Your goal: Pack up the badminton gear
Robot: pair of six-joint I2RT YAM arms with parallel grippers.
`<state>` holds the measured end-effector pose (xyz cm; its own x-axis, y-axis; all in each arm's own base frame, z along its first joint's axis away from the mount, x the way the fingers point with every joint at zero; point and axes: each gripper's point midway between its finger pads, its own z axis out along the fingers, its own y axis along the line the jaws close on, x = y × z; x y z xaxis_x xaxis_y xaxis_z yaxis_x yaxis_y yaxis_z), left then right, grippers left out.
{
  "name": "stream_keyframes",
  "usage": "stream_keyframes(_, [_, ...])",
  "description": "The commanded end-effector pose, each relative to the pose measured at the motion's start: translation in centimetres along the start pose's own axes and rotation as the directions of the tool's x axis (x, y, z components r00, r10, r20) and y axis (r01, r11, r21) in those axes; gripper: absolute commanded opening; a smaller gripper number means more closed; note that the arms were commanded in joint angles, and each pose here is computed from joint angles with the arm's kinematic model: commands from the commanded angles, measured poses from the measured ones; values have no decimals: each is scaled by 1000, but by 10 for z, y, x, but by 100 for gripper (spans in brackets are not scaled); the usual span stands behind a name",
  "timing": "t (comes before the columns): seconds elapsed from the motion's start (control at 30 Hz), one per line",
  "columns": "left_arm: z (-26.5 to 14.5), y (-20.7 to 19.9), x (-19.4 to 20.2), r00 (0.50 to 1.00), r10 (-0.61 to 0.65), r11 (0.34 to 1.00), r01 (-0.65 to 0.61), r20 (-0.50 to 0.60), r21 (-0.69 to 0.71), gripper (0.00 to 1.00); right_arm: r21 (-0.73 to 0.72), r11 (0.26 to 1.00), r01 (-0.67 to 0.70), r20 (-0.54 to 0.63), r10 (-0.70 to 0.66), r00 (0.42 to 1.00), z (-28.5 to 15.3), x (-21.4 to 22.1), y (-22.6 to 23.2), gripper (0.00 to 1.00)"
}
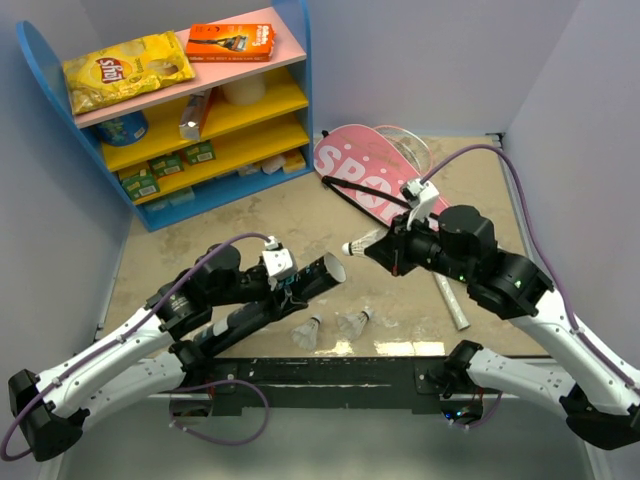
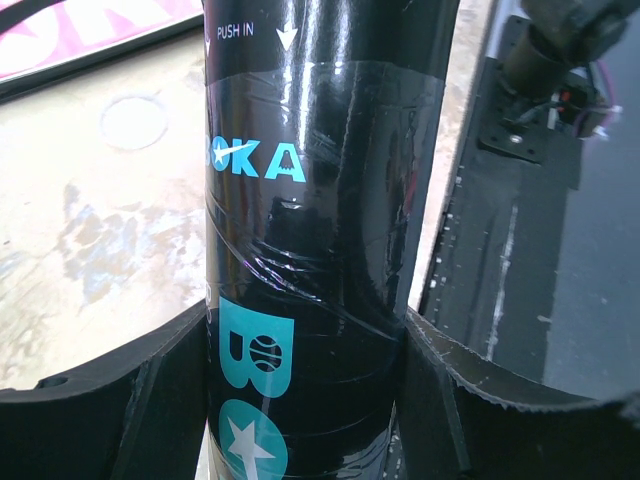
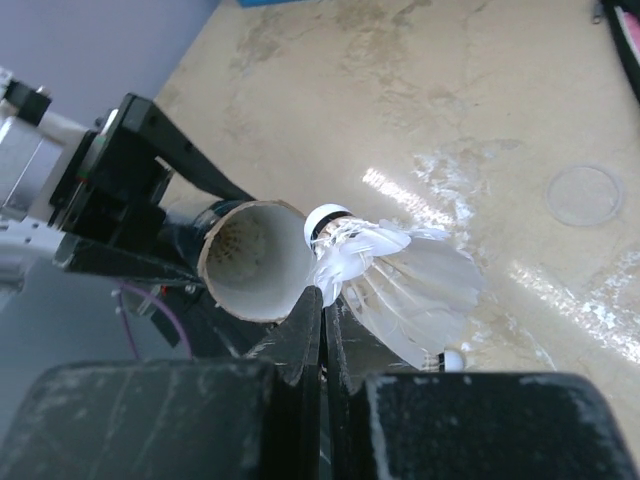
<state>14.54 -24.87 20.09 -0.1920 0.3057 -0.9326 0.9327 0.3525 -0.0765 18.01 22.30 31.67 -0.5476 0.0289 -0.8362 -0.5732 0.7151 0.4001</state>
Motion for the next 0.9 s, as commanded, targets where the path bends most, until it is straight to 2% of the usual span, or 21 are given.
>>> stream_keyframes(0.0, [1,-19,-15,996,48,992,-55,70,109,0,-141,988,65,-48,-72,996,-15,4,24,0])
stream_keyframes(0.47, [-2,-25,-19,993,67,989,-79,95,124,0,-310,948,70,-112,-110,988,-22,16,52,0])
stream_keyframes(0.87, [-4,-30,-21,992,73,986,-88,107,139,0,-402,915,31,-169,-107,980,5,35,64,0])
